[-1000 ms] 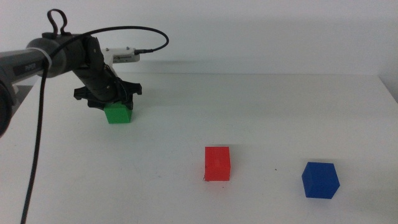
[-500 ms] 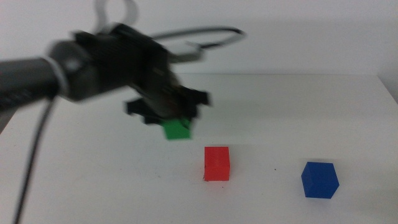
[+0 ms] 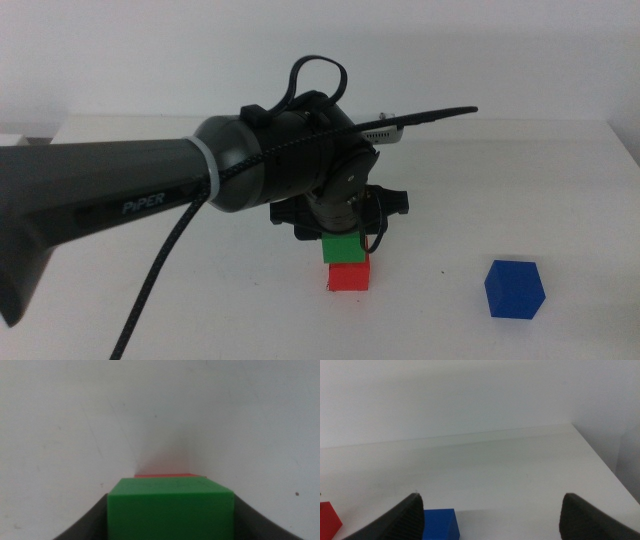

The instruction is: Stack red cubes first, then green, then blue cubes in a specific spot.

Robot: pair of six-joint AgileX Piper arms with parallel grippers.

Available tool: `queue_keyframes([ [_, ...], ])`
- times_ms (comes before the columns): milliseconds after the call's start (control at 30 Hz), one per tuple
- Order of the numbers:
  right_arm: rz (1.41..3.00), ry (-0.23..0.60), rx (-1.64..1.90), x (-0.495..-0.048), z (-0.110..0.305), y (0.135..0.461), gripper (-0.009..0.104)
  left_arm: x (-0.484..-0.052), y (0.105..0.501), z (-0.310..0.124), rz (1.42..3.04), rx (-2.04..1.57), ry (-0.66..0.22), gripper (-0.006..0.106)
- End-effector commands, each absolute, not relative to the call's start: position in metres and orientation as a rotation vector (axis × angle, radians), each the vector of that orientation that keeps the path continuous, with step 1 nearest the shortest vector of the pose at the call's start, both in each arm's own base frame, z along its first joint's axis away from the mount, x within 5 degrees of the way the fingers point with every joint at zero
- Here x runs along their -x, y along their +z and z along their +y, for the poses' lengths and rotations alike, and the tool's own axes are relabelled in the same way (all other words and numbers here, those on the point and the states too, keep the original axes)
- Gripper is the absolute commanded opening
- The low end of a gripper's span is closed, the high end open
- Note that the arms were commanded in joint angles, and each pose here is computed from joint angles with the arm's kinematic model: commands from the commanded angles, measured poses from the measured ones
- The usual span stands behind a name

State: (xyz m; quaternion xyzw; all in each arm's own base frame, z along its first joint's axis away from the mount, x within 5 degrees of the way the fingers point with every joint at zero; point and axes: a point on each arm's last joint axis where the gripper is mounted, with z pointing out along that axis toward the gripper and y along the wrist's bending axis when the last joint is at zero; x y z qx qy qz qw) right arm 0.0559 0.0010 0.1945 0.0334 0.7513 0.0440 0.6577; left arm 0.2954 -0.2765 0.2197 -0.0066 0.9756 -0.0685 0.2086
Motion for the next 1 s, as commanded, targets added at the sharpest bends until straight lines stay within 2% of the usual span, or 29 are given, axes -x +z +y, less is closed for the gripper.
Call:
queue_keyframes([
  [0, 1.689, 0.08, -0.062, -0.056, 0.001, 0.194, 0.085, -0.296, 0.222, -0.28, 2.704, 0.034, -0.229, 0.006],
  [167, 1.689, 0.08, -0.062, -0.056, 0.001, 0.194, 0.085, -0.296, 0.223, -0.283, 2.705, 0.053, -0.275, 0.006],
  [300, 1.689, 0.08, -0.062, -0.056, 0.001, 0.194, 0.085, -0.296, 0.229, -0.286, 2.711, 0.06, -0.272, 0.006],
  [567, 1.689, 0.08, -0.062, -0.056, 0.001, 0.194, 0.085, -0.297, 0.234, -0.286, 2.718, 0.052, -0.215, 0.006],
  [767, 1.689, 0.08, -0.062, -0.056, 0.001, 0.194, 0.085, -0.301, 0.216, -0.288, 2.756, 0.048, -0.152, 0.006],
  [967, 1.689, 0.08, -0.062, -0.056, 0.001, 0.194, 0.085, -0.302, 0.206, -0.29, 2.773, 0.047, -0.14, 0.008],
])
